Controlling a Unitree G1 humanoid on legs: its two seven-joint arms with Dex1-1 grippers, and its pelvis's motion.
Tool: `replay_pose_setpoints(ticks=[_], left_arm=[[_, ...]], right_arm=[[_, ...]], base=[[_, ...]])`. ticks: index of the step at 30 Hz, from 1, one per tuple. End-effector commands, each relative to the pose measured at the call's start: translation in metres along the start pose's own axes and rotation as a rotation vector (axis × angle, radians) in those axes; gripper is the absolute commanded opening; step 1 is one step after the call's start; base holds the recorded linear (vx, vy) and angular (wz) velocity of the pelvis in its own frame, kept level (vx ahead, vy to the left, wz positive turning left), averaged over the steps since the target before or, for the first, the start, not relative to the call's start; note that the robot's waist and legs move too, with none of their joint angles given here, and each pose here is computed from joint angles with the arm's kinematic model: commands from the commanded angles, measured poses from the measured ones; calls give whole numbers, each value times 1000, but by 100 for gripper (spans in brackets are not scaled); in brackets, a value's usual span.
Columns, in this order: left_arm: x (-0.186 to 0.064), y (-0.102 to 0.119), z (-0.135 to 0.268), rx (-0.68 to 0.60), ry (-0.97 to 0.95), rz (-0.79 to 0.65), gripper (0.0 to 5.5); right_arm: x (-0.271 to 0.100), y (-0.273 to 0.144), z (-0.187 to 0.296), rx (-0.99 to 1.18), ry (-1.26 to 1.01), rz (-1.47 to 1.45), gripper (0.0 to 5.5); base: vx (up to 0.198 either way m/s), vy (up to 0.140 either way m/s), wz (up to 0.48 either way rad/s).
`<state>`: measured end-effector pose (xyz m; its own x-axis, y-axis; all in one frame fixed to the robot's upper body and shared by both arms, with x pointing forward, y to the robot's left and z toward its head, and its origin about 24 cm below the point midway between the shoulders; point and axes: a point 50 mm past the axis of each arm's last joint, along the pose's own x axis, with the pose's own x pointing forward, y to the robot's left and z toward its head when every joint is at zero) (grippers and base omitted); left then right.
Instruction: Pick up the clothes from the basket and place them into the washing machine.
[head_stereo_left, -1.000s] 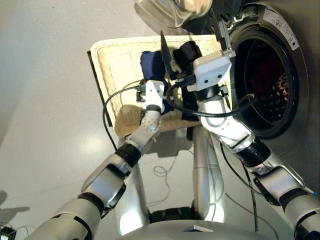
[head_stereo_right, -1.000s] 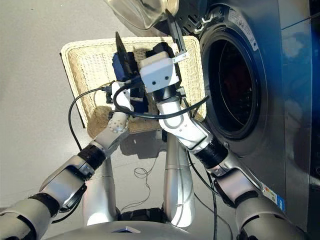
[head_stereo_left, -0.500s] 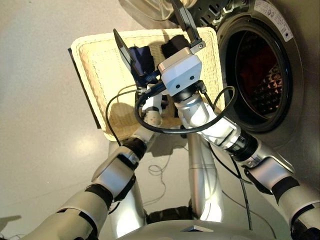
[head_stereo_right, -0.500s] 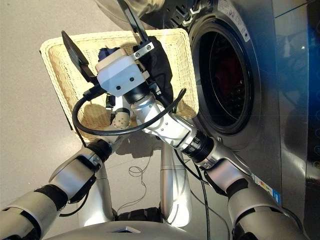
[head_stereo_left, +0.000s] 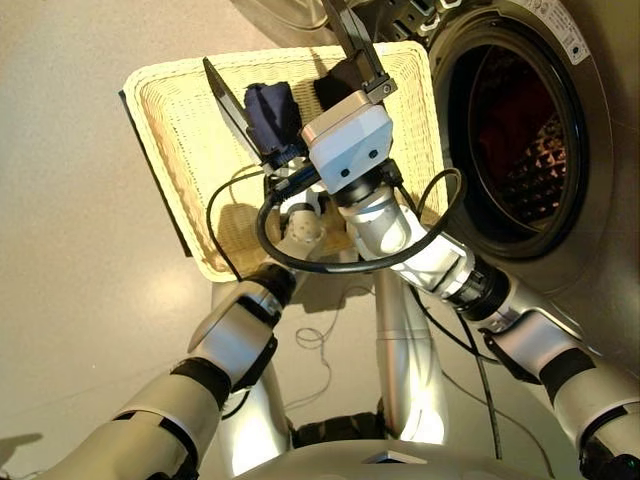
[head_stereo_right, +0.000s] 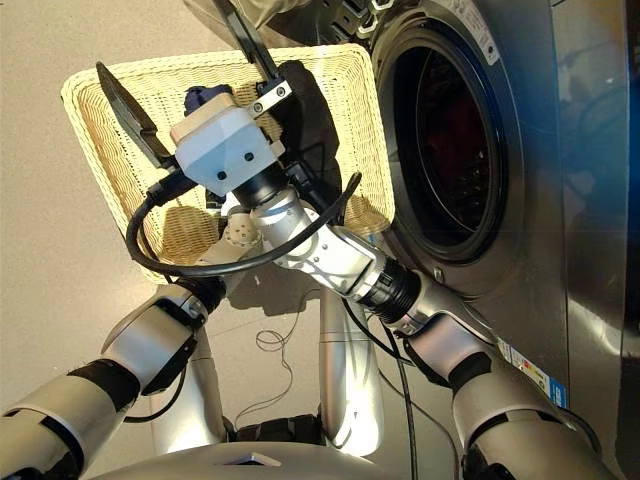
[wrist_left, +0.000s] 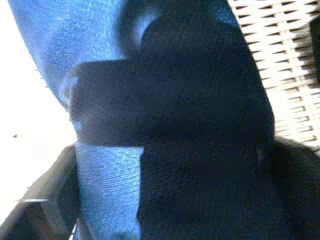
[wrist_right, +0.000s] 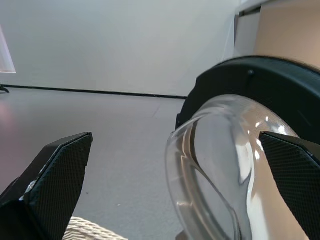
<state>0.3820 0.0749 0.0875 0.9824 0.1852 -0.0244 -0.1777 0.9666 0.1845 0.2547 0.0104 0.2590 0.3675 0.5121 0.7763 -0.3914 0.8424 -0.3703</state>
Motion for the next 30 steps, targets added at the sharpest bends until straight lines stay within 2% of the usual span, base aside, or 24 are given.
replay_pose_setpoints(ticks=[1,7,12,17,20,23,27,30], left_arm=[[-2,-6,-15,67,80,-8,0],[-2,-3,-15,72,68,-7,0],[-2,-3,-12,13,48,-24,0],[-5,4,-5,-80,-24,-35,0],[-16,2,6,-227,-95,-79,0],[-32,7,16,-276,-206,-158,0],[-50,28,38,-192,-416,-221,0],[-63,48,53,-59,-595,-232,0]], right_arm=[[10,4,43,118,-210,18,550],[6,-2,37,114,-183,-3,550],[-1,-19,27,75,-141,-77,550],[-16,-47,11,-5,-58,-181,550],[-30,-68,5,-61,-13,-260,550],[-52,-83,-5,-100,70,-317,550],[-75,-100,-7,-115,130,-344,550],[-87,-103,-5,-27,158,-314,550]], base=[[0,0,0],[0,0,0],[0,0,0],[0,0,0],[0,0,0],[0,0,0],[-65,-11,118],[0,0,0]])
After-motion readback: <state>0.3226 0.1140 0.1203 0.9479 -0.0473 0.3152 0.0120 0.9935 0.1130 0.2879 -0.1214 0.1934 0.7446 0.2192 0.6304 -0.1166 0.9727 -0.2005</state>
